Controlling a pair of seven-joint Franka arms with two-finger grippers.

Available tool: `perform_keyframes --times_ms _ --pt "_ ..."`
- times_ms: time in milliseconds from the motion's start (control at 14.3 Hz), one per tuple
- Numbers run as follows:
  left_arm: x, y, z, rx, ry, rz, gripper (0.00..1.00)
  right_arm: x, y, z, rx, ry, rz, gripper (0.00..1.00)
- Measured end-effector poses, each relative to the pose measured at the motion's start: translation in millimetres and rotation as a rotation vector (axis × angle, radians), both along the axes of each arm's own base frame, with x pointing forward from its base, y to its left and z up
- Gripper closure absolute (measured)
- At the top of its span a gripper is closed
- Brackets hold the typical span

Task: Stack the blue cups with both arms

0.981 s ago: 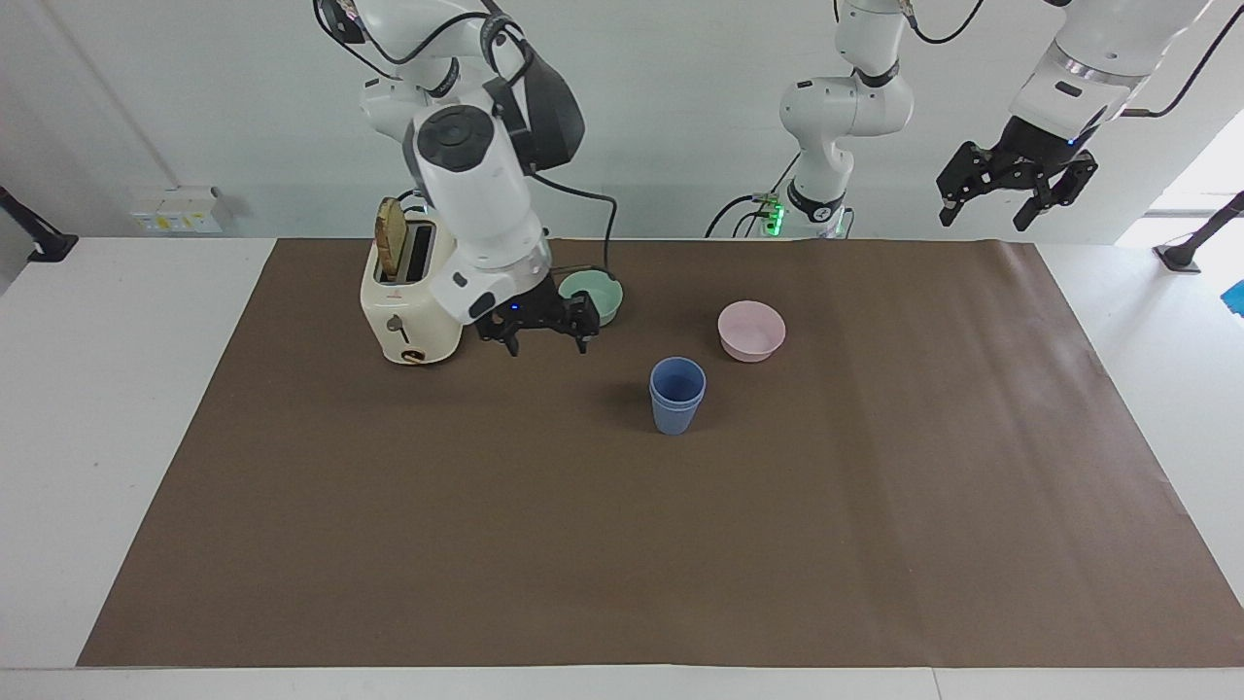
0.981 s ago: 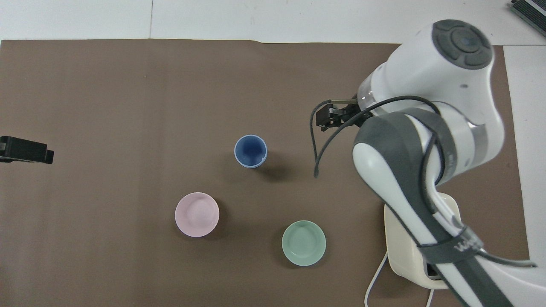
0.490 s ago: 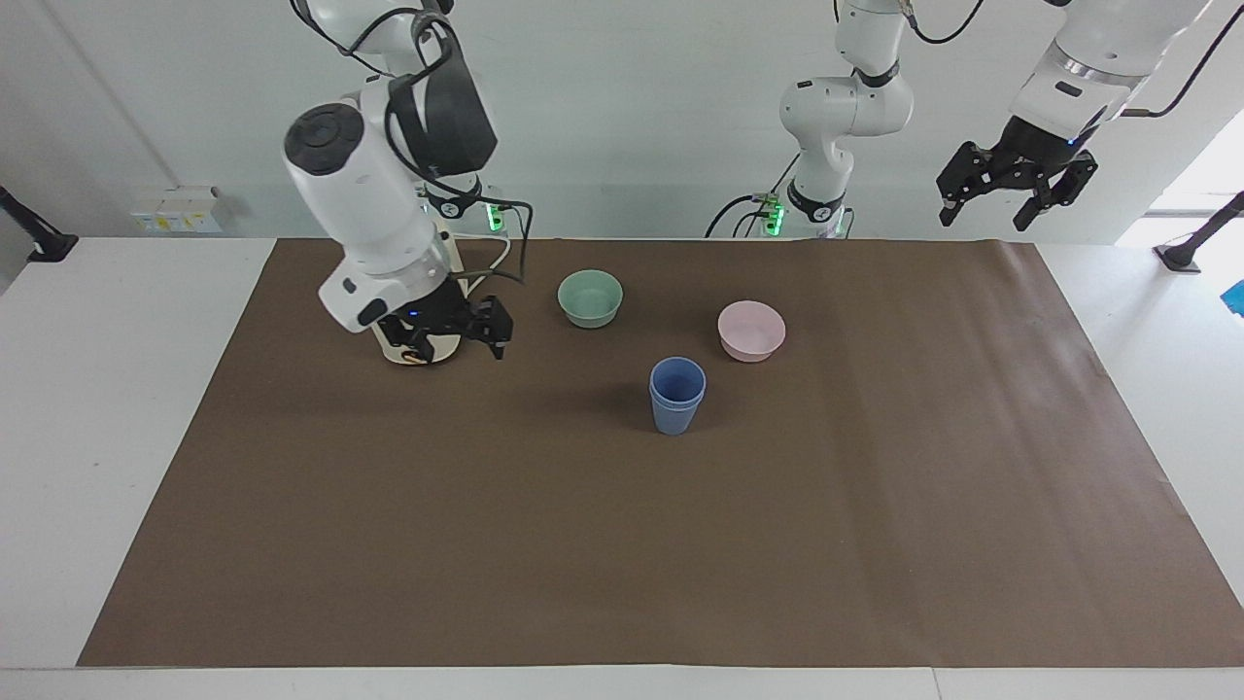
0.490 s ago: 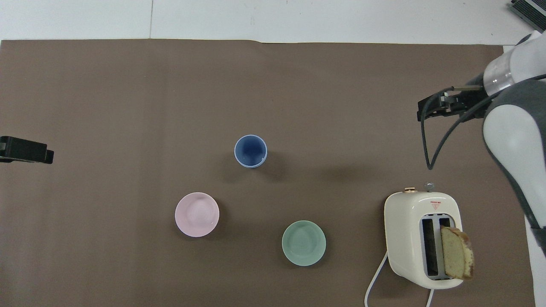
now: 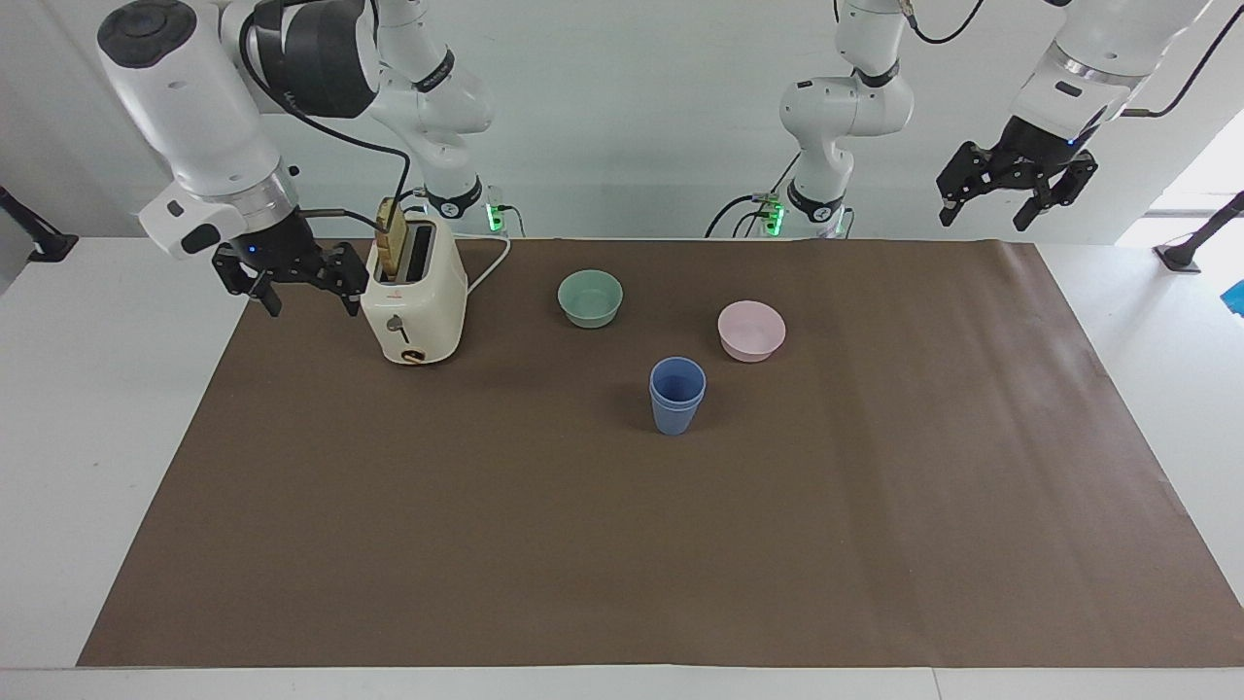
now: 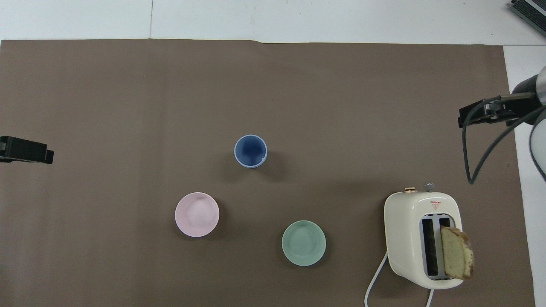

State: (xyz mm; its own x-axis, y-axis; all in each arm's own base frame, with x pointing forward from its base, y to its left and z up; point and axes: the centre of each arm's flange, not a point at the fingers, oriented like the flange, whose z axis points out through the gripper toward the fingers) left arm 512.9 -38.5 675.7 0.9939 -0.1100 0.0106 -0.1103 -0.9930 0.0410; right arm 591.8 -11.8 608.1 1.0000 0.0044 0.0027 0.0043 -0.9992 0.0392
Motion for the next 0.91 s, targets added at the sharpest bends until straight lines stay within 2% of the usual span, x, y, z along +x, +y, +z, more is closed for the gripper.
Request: perform_keyframes --times_ms 420,911 --pt "0.0 0.0 0.0 0.000 0.000 0.000 0.00 -16.0 -21.3 23.1 -0.010 -0.017 -0.044 0.00" --pt "0.0 0.0 0.0 0.000 0.000 0.000 0.00 -17.1 -29.0 23.3 -0.011 -0.015 -0.058 0.00"
